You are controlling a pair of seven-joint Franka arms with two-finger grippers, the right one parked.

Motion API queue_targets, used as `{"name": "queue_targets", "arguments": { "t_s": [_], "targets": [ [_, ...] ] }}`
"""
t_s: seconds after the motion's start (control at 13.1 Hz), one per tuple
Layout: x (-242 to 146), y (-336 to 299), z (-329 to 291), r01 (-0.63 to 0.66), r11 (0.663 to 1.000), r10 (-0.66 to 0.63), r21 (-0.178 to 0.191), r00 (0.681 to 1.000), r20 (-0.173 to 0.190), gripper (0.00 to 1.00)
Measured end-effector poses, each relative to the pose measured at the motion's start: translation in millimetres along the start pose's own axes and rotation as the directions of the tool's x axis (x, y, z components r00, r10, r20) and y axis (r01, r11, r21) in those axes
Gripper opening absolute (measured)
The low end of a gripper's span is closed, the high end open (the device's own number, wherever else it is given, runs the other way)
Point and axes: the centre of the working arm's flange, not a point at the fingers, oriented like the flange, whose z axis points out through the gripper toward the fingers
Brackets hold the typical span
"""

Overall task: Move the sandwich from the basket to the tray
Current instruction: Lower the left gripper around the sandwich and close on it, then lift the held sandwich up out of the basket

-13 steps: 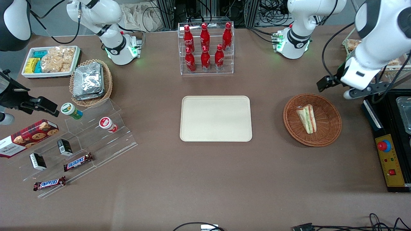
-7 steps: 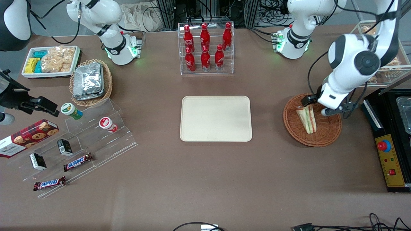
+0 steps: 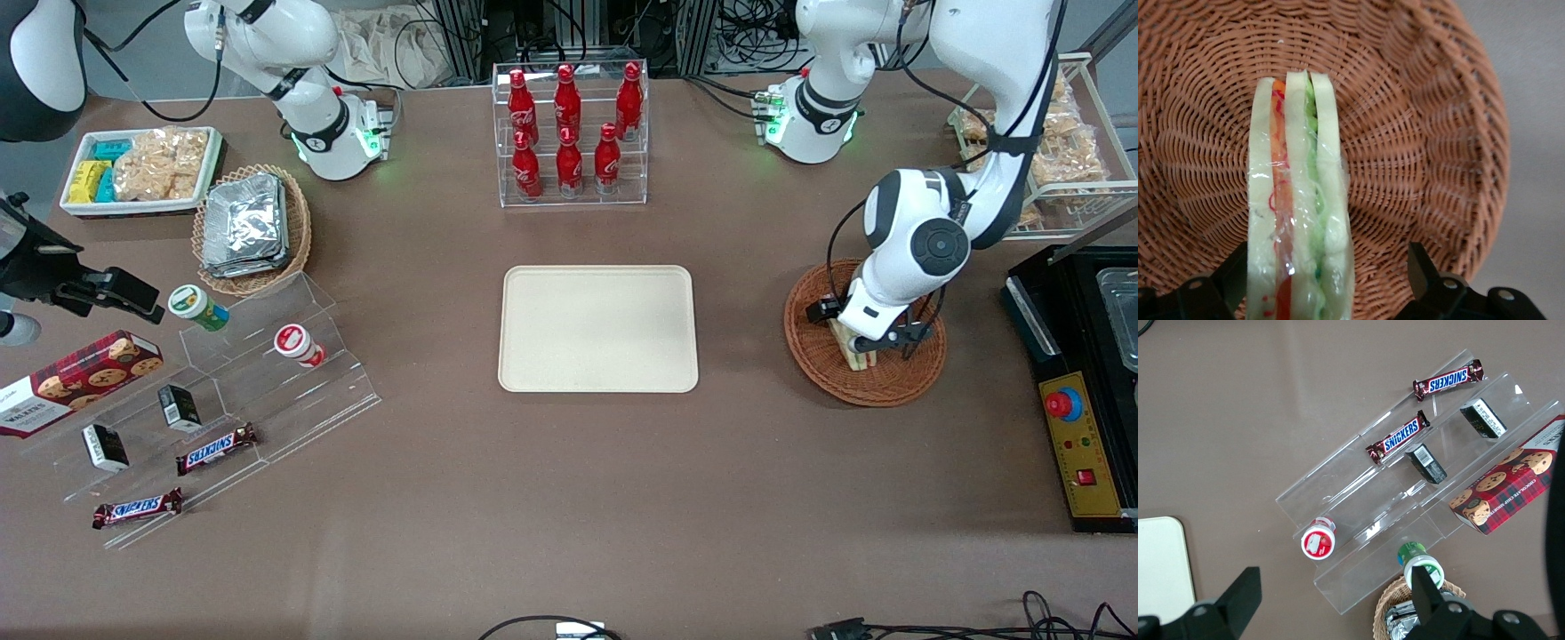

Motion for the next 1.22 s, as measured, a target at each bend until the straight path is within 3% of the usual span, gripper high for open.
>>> {"name": "queue_targets", "arguments": {
  "t_s": [0.38,0.69,0.76,1.07,1.22],
  "targets": [
    [3.6,-10.3,4.6,0.010,1.000,-0.010,0.011,1.000,-0.001,0.96],
    [3.9,-10.2,4.3,0.010,1.000,-0.010,0.010,1.000,-0.003,0.51],
    [4.1,-10.1,4.1,0.009,1.000,-0.009,0.011,1.000,-0.004,0.43],
    [4.7,-10.0,3.4,0.008,1.000,-0.007,0.012,1.000,-0.006,0.19],
    [5.8,-10.0,0.7,0.007,1.000,-0.007,0.011,1.000,-0.010,0.19]
  ]
}}
